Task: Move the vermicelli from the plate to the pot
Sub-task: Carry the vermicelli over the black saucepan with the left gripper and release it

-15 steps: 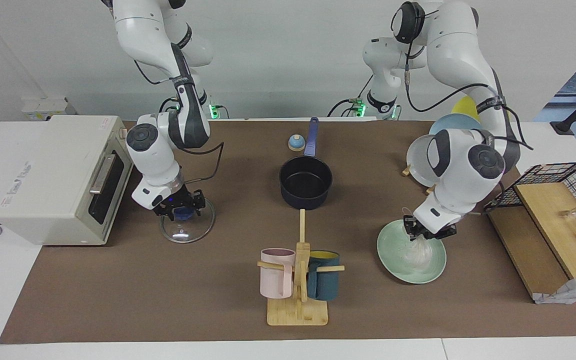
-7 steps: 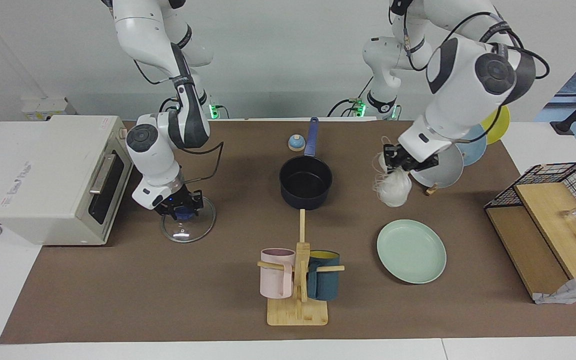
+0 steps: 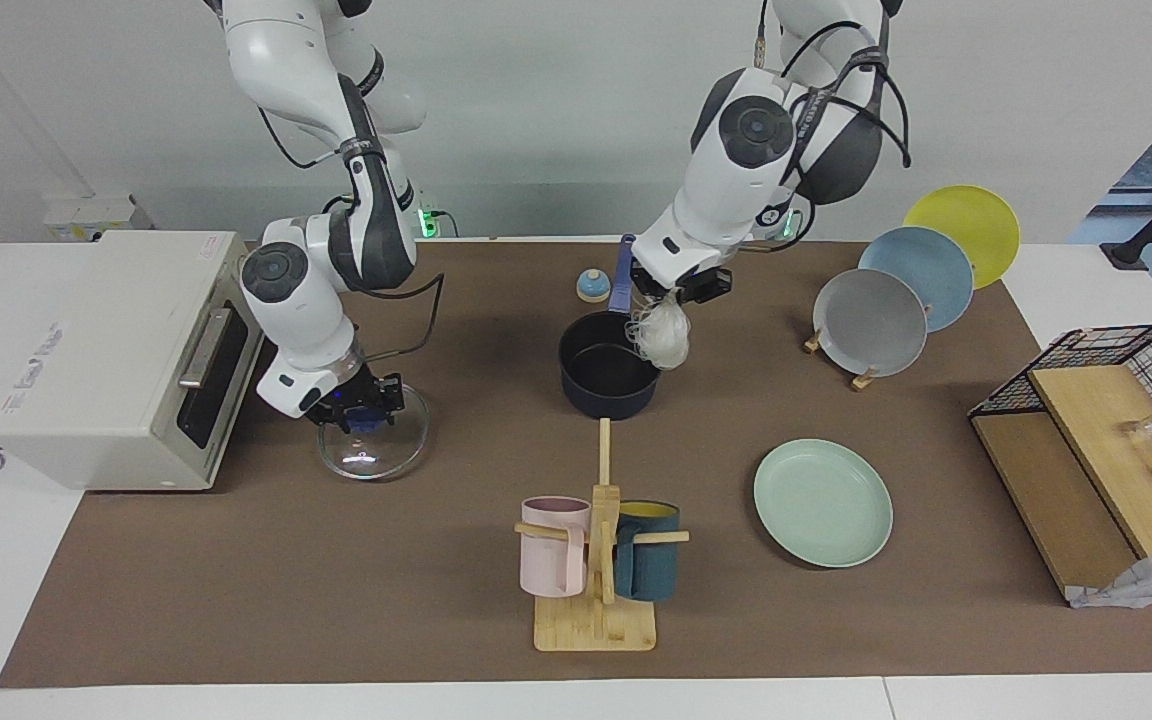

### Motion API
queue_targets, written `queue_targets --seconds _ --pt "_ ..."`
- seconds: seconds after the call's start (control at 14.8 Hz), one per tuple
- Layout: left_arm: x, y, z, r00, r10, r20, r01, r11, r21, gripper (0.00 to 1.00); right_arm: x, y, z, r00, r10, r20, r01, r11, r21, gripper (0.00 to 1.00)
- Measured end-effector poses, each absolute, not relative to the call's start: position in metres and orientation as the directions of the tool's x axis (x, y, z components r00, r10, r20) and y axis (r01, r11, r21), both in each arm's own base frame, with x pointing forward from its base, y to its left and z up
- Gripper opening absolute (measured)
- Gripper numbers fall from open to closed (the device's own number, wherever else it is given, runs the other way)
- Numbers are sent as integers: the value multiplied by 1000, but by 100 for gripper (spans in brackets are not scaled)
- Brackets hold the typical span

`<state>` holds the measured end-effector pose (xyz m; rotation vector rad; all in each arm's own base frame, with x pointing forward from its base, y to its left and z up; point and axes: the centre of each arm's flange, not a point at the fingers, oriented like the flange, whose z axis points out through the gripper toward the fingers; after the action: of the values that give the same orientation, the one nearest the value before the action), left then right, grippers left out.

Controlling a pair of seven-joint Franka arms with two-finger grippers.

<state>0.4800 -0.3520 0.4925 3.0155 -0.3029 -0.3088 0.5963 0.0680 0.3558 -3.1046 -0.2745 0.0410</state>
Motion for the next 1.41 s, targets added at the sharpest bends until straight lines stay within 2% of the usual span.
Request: queue_targets --seconds 0.27,0.74,1.41 --pt "439 -390 450 964 -202 -173 -185 -977 107 25 605 73 403 981 185 -60 184 -983 -28 66" --pt "430 -391 395 978 -177 -114 -163 -979 121 25 589 72 508 977 188 -97 186 -982 -21 66" --pt "449 -380 363 984 -164 -66 -154 -979 134 25 584 99 502 980 167 -110 166 -986 -18 66"
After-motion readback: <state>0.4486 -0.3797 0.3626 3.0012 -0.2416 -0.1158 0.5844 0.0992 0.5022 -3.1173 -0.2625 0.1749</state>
